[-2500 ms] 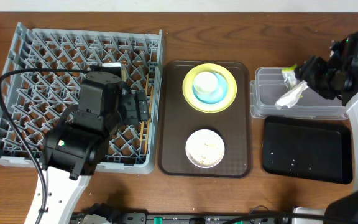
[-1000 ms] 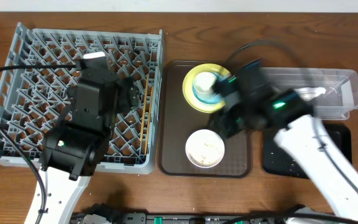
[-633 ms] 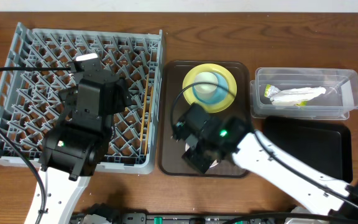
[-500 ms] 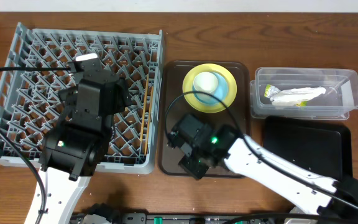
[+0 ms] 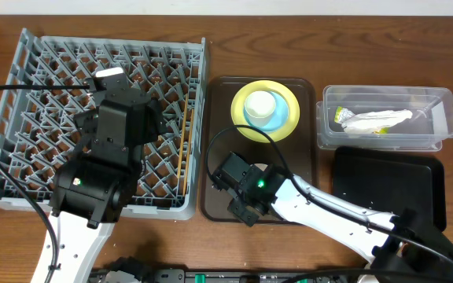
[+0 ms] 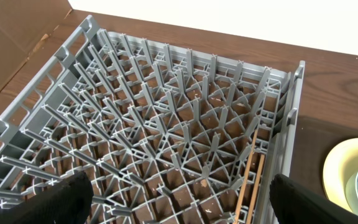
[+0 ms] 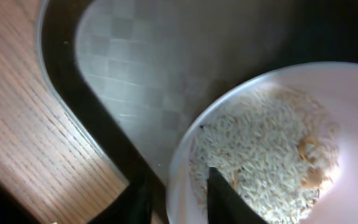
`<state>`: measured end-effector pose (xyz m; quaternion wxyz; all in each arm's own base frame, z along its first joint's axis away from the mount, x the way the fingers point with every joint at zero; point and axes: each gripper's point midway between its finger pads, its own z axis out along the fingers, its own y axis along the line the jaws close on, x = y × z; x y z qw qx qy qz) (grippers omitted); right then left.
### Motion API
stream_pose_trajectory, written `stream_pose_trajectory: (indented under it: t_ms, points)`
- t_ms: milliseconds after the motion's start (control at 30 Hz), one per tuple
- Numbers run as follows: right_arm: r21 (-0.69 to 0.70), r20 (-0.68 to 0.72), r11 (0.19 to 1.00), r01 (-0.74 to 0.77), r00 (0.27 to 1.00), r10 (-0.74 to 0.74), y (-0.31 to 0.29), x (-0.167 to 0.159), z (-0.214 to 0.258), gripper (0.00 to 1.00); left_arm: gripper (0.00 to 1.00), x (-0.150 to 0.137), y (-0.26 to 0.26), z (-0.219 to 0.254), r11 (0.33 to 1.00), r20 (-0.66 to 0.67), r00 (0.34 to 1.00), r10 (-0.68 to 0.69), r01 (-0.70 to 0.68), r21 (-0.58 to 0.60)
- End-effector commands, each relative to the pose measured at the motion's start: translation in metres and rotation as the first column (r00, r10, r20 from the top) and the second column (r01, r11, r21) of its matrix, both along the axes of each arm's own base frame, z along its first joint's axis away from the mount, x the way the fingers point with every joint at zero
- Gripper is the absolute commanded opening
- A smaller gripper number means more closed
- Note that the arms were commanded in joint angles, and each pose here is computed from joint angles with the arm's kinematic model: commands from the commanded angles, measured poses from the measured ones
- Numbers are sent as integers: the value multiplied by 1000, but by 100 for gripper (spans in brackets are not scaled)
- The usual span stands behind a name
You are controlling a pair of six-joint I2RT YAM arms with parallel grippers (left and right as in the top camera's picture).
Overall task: Sort waste into correct bins and load items into the dishwasher
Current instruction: 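Move the right gripper to the white rice bowl and grasp its rim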
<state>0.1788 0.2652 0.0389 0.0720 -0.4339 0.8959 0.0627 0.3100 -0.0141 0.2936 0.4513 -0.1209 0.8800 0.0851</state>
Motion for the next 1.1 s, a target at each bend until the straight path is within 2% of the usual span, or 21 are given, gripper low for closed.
stream_pose_trajectory:
  t_ms: [0, 100, 233, 600, 800, 833, 967, 1067]
  points:
    - [-47, 5, 999, 5, 1000, -4, -8, -2, -3, 26, 94, -1, 6, 11, 1000, 34, 999, 30, -30, 0]
    - [-69, -10, 998, 3, 1000, -4, -14, -5, -4, 26, 94, -1, 6, 11, 1000, 34, 999, 30, -30, 0]
    - [-72, -13, 997, 3, 1000, -4, -15, -6, -4, 31, 94, -1, 6, 11, 1000, 34, 999, 30, -30, 0]
    - [-149, 55, 989, 25, 998, -17, -32, 3, -10, 22, 93, -1, 6, 11, 1000, 34, 999, 31, -31, 1]
    - [-167, 130, 982, 92, 989, -71, -37, 16, -9, 22, 94, -1, 6, 11, 1000, 34, 999, 31, -31, 1]
    - [-162, 126, 983, 92, 989, -72, -35, 16, -9, 21, 94, -1, 6, 11, 1000, 34, 999, 30, -30, 0]
    - [-139, 85, 987, 83, 994, -72, -31, 9, -10, 1, 94, -1, 6, 11, 1000, 34, 999, 30, -30, 0]
    - [-136, 82, 987, 85, 994, -75, -30, 9, -9, 1, 94, -1, 6, 11, 1000, 34, 999, 31, -31, 1]
